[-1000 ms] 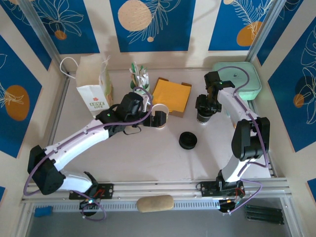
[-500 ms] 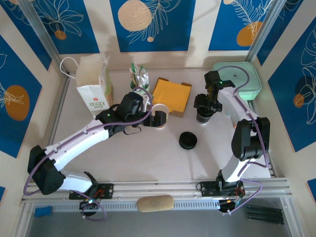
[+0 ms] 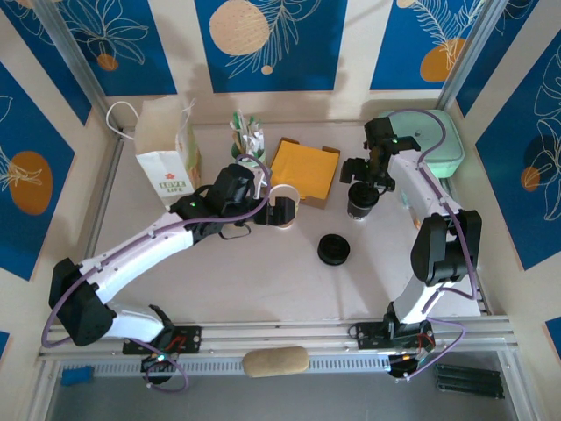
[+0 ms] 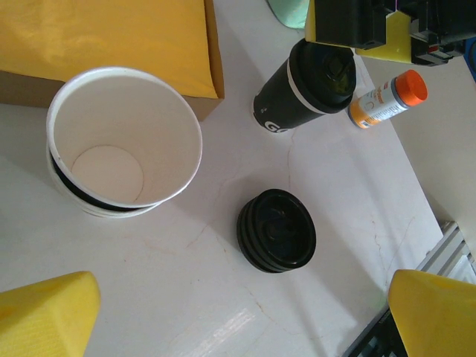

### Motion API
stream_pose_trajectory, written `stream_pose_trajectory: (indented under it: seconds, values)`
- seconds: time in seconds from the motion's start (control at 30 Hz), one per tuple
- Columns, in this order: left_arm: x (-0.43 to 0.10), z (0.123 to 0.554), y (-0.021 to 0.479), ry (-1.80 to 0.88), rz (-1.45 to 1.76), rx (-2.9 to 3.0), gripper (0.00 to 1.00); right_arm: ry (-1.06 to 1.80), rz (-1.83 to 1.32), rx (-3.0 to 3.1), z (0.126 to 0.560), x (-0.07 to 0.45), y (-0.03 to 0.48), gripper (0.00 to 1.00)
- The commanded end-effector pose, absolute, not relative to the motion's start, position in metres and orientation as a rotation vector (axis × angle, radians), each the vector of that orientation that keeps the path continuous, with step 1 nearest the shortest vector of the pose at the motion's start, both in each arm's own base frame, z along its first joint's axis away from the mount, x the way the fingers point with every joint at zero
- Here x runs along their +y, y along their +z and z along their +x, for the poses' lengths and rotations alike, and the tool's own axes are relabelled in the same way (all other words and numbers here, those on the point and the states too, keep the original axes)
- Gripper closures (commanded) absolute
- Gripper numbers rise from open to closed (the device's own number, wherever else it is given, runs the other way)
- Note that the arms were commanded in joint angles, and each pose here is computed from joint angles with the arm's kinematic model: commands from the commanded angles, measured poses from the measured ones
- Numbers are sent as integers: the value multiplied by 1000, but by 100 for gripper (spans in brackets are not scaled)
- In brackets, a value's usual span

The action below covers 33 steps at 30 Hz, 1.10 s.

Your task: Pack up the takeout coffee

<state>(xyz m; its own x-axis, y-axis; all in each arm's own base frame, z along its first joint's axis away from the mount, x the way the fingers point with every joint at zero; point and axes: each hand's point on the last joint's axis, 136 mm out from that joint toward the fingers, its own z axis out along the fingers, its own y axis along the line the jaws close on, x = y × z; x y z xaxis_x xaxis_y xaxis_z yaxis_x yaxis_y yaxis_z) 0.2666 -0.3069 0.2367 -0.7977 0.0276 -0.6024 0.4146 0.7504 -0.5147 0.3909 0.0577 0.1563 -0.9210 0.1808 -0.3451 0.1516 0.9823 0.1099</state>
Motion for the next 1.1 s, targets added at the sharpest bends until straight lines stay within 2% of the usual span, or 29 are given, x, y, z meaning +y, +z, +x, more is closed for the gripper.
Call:
stream_pose_trajectory:
  seconds: [0.0,0.53,0.77,1.07]
  values:
    - [-309,267,251,-879,353,2325,1,144,225,2745,388,58,173,5]
    - [-289,266,267,-766,390,2292,1,289,178,2624,368,74,231,7]
    - [-255,267,260,-668,358,2309,1,387,0,2605,339,128,251,9]
    - [-179,280,241,-566,141,2340,1,440,-309,2627,289,226,243,10]
